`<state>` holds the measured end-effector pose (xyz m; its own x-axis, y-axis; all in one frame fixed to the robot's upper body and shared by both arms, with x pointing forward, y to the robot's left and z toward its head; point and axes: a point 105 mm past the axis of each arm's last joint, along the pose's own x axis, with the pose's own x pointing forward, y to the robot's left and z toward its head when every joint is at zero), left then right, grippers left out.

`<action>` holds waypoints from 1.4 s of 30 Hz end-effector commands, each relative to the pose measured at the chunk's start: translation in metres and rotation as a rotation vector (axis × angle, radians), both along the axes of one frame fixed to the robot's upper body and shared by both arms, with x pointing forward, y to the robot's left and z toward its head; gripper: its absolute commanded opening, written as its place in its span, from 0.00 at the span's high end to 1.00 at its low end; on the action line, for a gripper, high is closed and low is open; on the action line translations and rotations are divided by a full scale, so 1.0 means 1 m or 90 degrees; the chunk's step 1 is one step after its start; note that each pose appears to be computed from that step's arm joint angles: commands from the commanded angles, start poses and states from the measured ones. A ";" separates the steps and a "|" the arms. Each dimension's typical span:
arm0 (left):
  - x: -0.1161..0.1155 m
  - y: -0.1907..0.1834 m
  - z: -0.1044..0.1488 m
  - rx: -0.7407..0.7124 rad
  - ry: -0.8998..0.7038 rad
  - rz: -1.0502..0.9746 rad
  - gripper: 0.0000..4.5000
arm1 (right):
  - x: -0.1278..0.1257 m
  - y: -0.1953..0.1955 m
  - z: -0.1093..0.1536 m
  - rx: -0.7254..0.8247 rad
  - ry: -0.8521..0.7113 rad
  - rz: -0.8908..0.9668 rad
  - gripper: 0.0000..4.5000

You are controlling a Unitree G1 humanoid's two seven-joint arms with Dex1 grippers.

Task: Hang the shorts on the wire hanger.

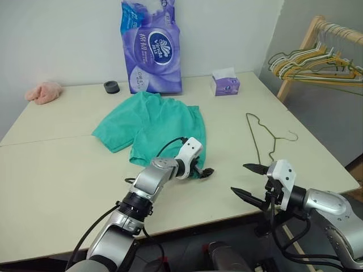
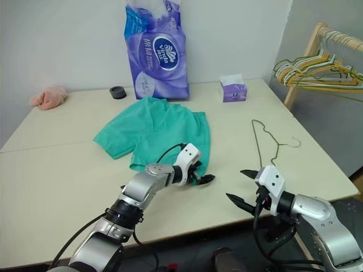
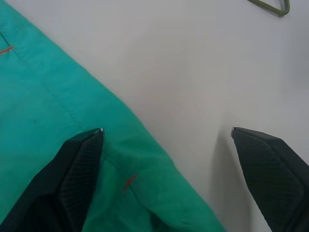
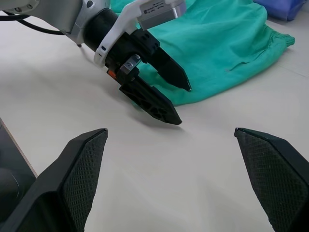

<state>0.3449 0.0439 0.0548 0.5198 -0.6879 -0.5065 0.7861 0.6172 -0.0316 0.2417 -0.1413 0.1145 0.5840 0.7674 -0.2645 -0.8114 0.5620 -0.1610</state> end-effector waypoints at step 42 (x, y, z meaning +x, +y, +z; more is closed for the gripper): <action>-0.088 0.084 0.123 -0.212 0.017 -0.160 0.99 | 0.133 0.110 0.010 -0.210 -0.403 0.121 0.00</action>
